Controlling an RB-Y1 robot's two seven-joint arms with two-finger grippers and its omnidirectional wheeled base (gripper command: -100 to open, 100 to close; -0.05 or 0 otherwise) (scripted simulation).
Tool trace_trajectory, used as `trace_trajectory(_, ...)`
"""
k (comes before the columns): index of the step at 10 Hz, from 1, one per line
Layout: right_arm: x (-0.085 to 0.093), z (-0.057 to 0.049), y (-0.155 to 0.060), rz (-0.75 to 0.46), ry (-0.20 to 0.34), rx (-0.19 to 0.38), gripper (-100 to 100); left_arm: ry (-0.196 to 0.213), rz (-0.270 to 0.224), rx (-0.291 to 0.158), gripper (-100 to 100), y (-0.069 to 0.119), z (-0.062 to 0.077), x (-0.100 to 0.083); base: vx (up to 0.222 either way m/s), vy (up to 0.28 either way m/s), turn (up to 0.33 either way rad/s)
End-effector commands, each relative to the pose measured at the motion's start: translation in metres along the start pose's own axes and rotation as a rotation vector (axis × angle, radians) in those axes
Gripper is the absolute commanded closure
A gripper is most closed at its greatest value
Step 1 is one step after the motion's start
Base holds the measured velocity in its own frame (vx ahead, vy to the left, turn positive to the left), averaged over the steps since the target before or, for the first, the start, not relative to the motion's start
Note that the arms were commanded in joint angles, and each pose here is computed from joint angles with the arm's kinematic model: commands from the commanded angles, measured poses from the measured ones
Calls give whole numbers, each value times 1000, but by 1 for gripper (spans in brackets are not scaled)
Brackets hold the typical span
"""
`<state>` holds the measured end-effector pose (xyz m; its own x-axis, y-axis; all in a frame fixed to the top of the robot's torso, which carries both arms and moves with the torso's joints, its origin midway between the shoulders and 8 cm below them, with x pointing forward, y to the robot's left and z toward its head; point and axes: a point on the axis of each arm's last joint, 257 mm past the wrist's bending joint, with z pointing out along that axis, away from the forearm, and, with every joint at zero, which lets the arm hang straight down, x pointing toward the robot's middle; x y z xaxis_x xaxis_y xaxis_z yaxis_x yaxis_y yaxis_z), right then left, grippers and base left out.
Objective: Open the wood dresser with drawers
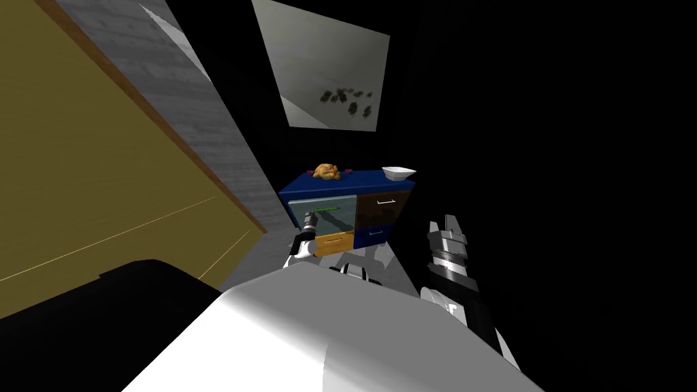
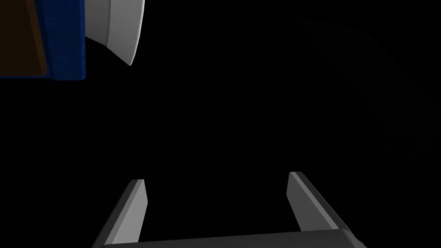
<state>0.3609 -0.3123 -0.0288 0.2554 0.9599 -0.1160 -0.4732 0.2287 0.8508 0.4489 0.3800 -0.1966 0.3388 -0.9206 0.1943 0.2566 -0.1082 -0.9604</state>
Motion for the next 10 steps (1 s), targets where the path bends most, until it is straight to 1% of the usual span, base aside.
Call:
trace_trajectory(1, 0, 0, 0, 0, 0, 0, 0, 48, -16, -13, 100, 0, -23, 9, 86, -37, 181)
trace_trajectory(4, 0, 0, 0, 0, 0, 0, 0, 106, -45, -30, 100, 0, -50, 23, 113, -28, 194)
trace_trajectory(5, 0, 0, 0, 0, 0, 0, 0, 102, -42, -37, 100, 2, -53, 21, 79, -43, 51)
trace_trajectory(6, 0, 0, 0, 0, 0, 0, 0, 100, -41, -32, 100, 1, -49, 20, 22, -16, 16)
trace_trajectory(7, 0, 0, 0, 0, 0, 0, 0, 114, -18, -27, -100, -4, -48, 17, 6, -23, 6)
trace_trajectory(8, 0, 0, 0, 0, 0, 0, 0, 117, -10, -21, -100, -9, -48, 16, 17, -56, 14)
trace_trajectory(10, 0, 0, 0, 0, 0, 0, 0, 114, -10, -20, -100, -11, -48, 15, 21, -46, 32)
